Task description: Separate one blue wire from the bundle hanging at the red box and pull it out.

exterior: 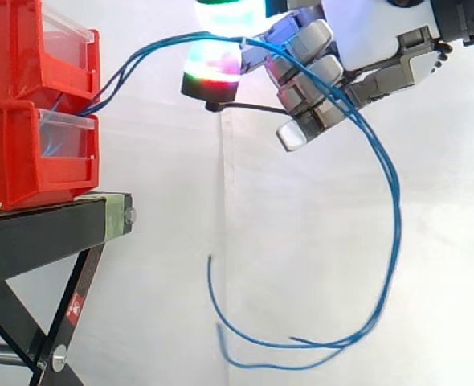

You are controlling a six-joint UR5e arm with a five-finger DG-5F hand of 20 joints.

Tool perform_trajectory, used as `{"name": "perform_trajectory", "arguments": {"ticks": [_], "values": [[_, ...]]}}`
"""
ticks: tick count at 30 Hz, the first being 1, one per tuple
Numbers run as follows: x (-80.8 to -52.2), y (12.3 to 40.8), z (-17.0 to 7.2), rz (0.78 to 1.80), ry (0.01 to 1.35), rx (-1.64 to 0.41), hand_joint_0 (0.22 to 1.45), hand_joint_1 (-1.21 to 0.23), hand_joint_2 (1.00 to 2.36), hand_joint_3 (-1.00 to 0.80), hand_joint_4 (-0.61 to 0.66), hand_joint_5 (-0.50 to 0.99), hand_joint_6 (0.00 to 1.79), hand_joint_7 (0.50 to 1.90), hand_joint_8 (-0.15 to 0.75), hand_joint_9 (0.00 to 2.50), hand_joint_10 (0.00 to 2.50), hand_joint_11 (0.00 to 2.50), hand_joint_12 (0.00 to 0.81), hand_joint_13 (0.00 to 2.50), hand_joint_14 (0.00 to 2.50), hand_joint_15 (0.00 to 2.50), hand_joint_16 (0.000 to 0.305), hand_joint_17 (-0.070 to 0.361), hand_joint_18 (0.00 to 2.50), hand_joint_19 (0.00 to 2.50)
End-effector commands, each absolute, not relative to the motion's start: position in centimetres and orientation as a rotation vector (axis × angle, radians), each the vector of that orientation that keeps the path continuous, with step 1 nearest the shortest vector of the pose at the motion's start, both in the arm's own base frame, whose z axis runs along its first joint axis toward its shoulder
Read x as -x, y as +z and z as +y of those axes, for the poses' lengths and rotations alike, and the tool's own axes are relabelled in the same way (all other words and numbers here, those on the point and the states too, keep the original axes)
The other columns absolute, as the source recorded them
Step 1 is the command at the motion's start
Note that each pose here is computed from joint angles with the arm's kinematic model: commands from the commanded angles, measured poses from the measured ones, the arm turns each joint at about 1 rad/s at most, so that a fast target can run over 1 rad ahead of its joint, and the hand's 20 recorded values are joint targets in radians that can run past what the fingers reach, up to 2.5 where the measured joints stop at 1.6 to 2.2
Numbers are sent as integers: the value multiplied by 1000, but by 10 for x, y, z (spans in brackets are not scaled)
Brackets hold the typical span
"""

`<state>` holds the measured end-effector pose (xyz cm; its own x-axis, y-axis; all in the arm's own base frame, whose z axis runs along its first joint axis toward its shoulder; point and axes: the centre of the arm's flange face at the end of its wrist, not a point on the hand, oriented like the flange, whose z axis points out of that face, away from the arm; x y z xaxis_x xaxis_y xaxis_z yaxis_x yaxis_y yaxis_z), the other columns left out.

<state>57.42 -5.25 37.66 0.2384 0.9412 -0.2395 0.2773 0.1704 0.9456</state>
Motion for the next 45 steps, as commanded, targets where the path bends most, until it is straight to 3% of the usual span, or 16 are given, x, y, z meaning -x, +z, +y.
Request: {"name": "perform_trajectory", "arguments": {"ticks": [1,5,15,27,35,45], "values": [[-574,377,-53,1273,721,-1347,625,-843,1016,-267,139,-193,908,898,300,841,1146,1432,401,702,1176,1359,48,108,780,855],[-574,377,-53,1273,721,-1347,639,-925,1013,-309,142,-201,918,891,300,824,1139,1440,403,728,1088,1402,48,108,800,823],[-574,377,-52,1273,723,-1346,636,-962,1009,-378,139,-205,923,880,298,808,1118,1451,403,728,986,1455,49,110,788,791],[-574,377,-53,1273,721,-1347,536,-665,1008,-393,151,-191,912,887,314,896,1031,1459,416,760,995,1377,52,117,780,823],[-574,377,-53,1273,721,-1347,537,-636,1009,-369,141,-188,909,899,322,867,497,1551,412,784,852,1393,52,117,768,837],[-574,377,-53,1273,721,-1347,543,-684,1009,-357,142,-185,908,907,328,877,234,1607,414,792,587,1482,52,117,750,828]]}}
